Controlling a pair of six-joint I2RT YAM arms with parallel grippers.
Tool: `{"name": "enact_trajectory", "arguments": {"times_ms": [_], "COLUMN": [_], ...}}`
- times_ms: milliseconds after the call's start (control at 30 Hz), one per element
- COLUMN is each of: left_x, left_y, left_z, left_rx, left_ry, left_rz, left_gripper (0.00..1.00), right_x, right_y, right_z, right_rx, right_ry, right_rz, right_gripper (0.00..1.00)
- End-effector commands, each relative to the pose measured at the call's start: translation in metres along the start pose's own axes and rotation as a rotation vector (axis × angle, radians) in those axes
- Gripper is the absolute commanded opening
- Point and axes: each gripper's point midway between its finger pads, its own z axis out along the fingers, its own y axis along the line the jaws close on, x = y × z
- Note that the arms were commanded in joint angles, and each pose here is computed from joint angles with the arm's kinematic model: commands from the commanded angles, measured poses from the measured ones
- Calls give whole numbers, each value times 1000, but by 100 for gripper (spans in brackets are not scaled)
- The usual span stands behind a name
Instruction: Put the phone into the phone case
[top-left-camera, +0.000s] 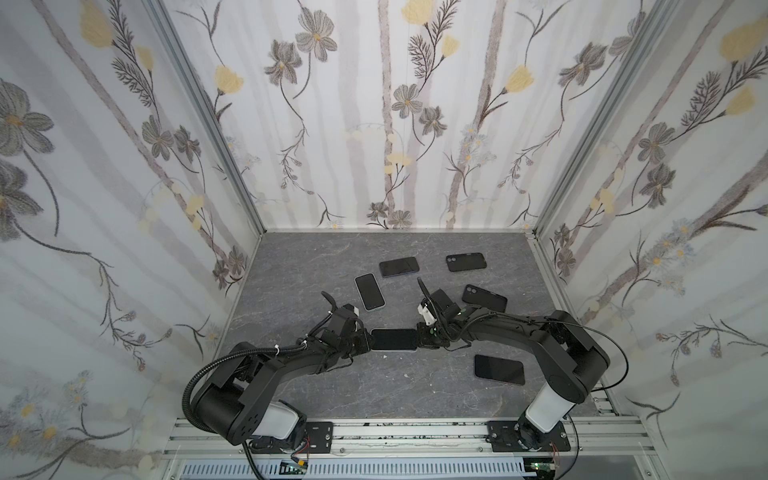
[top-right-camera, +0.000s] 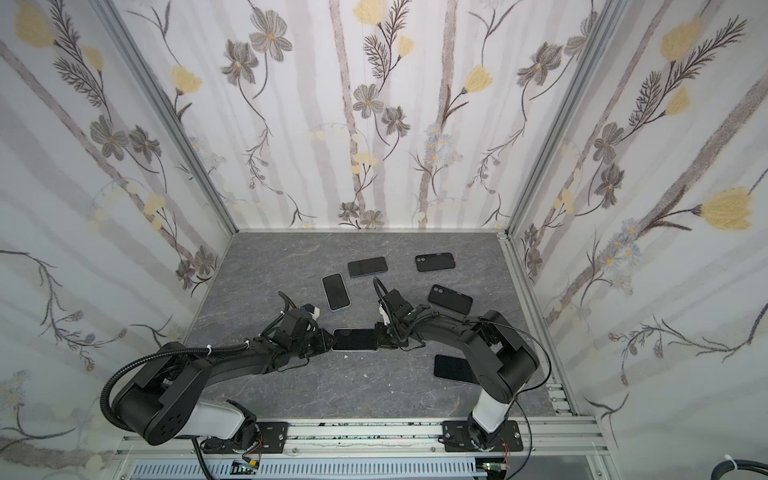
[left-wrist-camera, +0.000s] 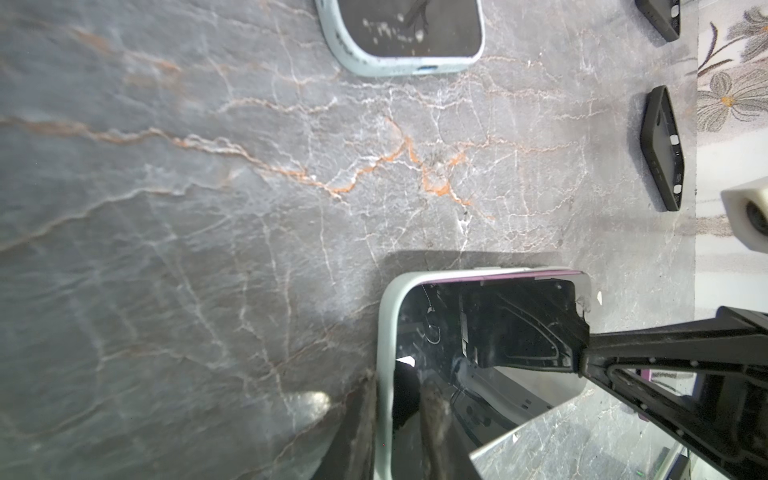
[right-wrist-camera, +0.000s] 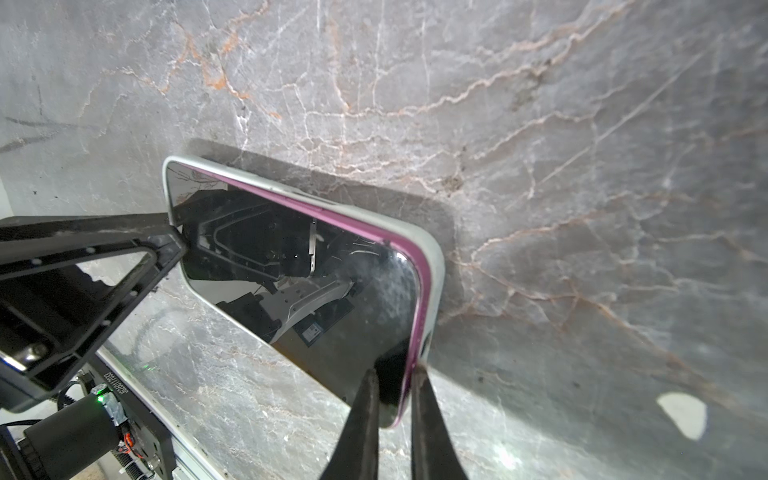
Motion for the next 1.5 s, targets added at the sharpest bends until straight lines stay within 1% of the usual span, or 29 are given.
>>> {"name": "enact_trajectory", "arguments": {"times_ms": [0,467,833,1133,1200,1467], "left_x": [41,42,45,46,45,42], "left_y": [39,39,41,42,42,40], "left_z": [-4,-3,-2,-3,-3,-4], "left_rx": [-160,-157,-161,-163,-161,-160], "left_ry": [150,157,163,165,165,151], "left_rz": [-60,-61,-60,-59,-59,-54], "left_gripper": [23,23,23,23,23,23], "right_x": [31,40,36,32,28,-8], "right_y": [-44,-64,-74,-66,-59,-12], "right_z": [16,24,20,22,19,-20], "right_rx": [193,291,410,402,380,283], "right_ry": [98,138,135,125,115,-16], "right_rz": [-8,-8,-57,-66,-67,-88], "right_gripper": [11,11,13,14,14,19]}}
